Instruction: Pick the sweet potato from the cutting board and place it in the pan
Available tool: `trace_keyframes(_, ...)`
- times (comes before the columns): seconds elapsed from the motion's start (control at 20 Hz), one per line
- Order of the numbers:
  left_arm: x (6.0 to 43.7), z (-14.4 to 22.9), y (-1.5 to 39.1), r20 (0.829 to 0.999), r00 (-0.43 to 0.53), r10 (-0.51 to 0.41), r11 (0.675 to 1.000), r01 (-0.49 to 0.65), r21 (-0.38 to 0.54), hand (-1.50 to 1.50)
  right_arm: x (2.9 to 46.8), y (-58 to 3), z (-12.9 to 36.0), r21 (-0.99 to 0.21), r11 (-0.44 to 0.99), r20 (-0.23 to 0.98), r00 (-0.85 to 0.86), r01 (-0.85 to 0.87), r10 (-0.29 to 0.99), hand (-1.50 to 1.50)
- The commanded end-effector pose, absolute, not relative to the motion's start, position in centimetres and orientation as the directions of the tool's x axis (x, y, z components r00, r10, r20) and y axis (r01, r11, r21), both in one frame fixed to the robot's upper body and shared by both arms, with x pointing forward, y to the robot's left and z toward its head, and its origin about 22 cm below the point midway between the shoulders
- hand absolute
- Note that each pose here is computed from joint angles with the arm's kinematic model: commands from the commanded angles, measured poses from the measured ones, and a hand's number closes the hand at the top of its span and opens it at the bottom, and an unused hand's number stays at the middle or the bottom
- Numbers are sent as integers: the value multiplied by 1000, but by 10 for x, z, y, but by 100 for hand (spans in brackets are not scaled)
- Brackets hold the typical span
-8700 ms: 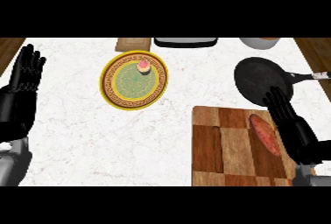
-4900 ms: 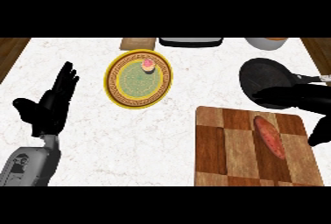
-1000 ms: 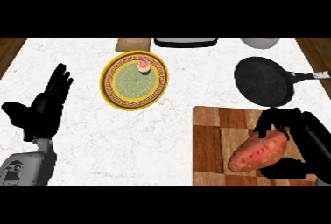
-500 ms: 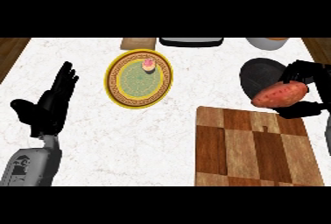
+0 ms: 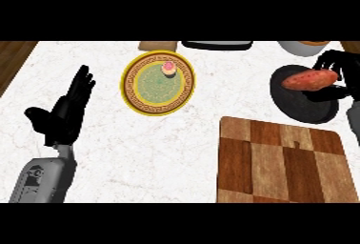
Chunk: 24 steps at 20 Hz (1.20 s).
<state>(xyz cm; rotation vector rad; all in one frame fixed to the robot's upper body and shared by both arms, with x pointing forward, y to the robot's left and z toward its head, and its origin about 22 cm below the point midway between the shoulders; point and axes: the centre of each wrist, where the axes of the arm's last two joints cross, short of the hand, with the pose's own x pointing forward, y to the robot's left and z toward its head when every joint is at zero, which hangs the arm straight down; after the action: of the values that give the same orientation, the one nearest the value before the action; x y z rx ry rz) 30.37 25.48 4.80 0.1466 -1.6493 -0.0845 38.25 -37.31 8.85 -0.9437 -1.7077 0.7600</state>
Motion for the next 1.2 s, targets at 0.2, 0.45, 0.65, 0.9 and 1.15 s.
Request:
trace_keyframes(0.2,308,60,250,985,-88,-149,989,-19,148,0,394,-388,57,-844,490,464,-161,218,871,150)
trace_keyframes(0.45,314,63,250,983,-98,-157,988,-12,157,0,392,-385,36,-750,659,661,-39,-58,749,-150)
trace_keyframes(0.65,316,62,254,981,-98,-167,986,-17,166,0,400,-385,48,-693,710,720,-69,-124,690,-150)
trace_keyframes(0.9,307,52,251,985,-88,-151,989,-9,151,0,394,-392,42,-645,763,759,-148,-39,634,-150)
trace_keyframes(1.15,305,49,255,986,-78,-147,988,-52,144,0,376,-427,44,-462,885,855,-235,60,462,-150)
